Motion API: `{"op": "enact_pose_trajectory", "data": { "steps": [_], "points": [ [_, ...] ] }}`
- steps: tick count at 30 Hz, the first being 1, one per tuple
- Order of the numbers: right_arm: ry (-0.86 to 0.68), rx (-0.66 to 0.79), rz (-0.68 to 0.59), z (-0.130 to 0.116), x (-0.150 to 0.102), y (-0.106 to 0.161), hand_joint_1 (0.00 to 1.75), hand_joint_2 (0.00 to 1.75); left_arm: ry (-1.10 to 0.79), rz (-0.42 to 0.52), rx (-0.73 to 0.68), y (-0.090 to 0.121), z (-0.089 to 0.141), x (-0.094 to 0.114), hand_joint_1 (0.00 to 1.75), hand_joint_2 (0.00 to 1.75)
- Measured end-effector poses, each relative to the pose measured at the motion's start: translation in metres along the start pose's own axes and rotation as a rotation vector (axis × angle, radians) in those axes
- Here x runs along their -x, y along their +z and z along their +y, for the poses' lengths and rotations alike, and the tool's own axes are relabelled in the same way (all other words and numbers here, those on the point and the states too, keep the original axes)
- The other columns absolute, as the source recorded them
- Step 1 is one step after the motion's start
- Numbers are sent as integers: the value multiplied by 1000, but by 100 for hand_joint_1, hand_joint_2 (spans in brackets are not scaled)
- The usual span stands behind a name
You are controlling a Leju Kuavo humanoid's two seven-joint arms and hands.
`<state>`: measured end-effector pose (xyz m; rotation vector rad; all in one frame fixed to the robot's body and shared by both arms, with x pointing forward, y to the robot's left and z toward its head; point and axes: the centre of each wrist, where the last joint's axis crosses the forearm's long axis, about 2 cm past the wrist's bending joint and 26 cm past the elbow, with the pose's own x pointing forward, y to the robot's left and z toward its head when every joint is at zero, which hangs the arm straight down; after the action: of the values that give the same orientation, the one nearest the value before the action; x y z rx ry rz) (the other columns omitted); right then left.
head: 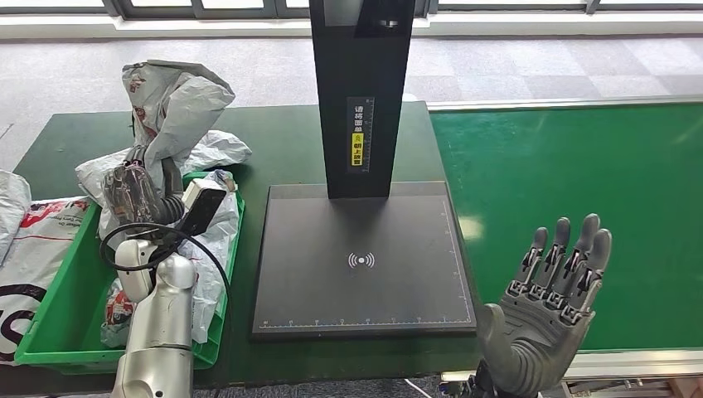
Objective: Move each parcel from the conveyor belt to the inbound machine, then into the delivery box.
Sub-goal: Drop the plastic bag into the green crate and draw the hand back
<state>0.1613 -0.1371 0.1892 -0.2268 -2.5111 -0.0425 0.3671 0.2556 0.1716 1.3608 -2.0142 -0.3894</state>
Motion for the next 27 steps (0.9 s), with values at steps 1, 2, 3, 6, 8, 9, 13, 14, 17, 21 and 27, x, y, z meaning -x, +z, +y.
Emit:
{"op": "enact_pose_trajectory", "data": {
  "steps": [1, 2, 3, 6, 8, 9, 13, 14, 17, 21, 27],
  "points": [
    [0, 0, 0, 0, 0, 0, 0, 175, 0, 1, 0, 0, 0, 0, 175, 175],
    [0, 0, 0, 0, 0, 0, 0, 175, 0, 1, 0, 0, 0, 0, 175, 175],
    [0, 0, 0, 0, 0, 0, 0, 175, 0, 1, 1, 0, 0, 0, 175, 175],
    [0, 0, 0, 0, 0, 0, 0, 175, 0, 1, 1, 0, 0, 0, 175, 175],
    [0, 0, 0, 0, 0, 0, 0, 175, 0, 1, 2, 0, 0, 0, 175, 175],
    [0, 0, 0, 0, 0, 0, 0, 175, 0, 1, 2, 0, 0, 0, 168, 175],
    [2, 1, 0, 0, 0, 0, 0, 175, 5, 13, 1, 0, -1, 0, 0, 131],
    [4, 3, 0, 0, 0, 0, 0, 175, 12, 23, -2, 0, -1, -1, 0, 87],
    [14, 13, 1, 0, 0, 0, 0, 175, 56, 46, -28, -1, -2, 0, 0, 0],
    [30, 35, 1, -1, 0, 0, 0, 175, 176, 93, -128, -3, -3, 4, 0, 0],
    [42, 63, 4, -2, 0, 0, 0, 175, 308, 200, -206, 0, -7, 2, 0, 0]
  ]
}}
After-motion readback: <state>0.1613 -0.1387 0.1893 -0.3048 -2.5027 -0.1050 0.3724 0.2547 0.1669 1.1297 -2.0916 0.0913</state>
